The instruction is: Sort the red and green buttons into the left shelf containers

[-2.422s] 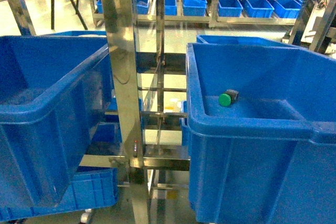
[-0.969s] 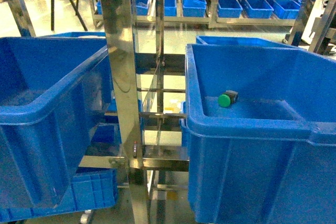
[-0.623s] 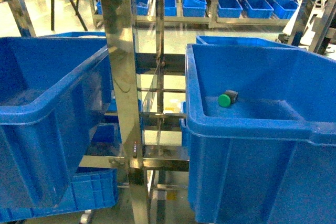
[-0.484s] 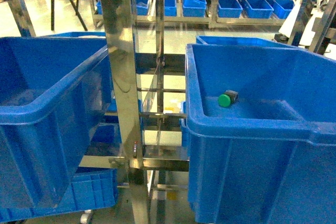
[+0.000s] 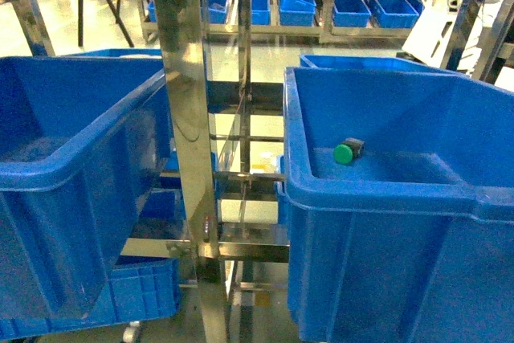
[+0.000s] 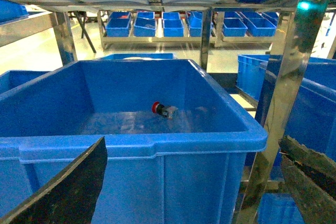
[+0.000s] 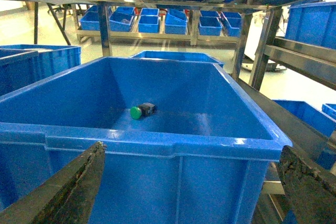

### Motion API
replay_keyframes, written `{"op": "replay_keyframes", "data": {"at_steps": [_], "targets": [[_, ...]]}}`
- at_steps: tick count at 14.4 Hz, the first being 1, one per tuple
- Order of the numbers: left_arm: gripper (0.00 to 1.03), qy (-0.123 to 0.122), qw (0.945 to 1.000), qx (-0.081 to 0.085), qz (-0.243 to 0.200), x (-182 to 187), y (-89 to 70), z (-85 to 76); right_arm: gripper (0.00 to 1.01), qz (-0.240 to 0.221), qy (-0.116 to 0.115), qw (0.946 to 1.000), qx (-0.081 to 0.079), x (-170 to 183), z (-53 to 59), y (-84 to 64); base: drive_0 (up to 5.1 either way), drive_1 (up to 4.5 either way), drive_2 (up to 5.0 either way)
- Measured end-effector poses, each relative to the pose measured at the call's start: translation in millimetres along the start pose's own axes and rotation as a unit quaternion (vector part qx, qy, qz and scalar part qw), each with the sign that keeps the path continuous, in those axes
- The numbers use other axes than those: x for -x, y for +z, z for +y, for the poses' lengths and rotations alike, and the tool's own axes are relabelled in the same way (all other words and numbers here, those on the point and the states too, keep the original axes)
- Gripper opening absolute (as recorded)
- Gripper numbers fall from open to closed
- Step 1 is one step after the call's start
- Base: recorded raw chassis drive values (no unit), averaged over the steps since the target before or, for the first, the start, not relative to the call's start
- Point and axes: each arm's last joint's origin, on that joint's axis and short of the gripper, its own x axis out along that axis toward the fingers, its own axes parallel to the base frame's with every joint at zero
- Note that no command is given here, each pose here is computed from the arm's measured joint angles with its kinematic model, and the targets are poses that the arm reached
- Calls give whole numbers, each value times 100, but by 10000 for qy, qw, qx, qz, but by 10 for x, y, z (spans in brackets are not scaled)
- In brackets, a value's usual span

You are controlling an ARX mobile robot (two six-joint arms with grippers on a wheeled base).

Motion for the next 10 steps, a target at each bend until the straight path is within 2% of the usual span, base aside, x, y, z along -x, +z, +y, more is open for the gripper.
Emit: {"op": "replay_keyframes", "data": {"at_steps": [10], "targets": [[98, 0, 10000, 0, 0, 0, 0, 0, 98, 2, 0, 10000, 0, 0, 0, 0, 0, 0, 0]]}}
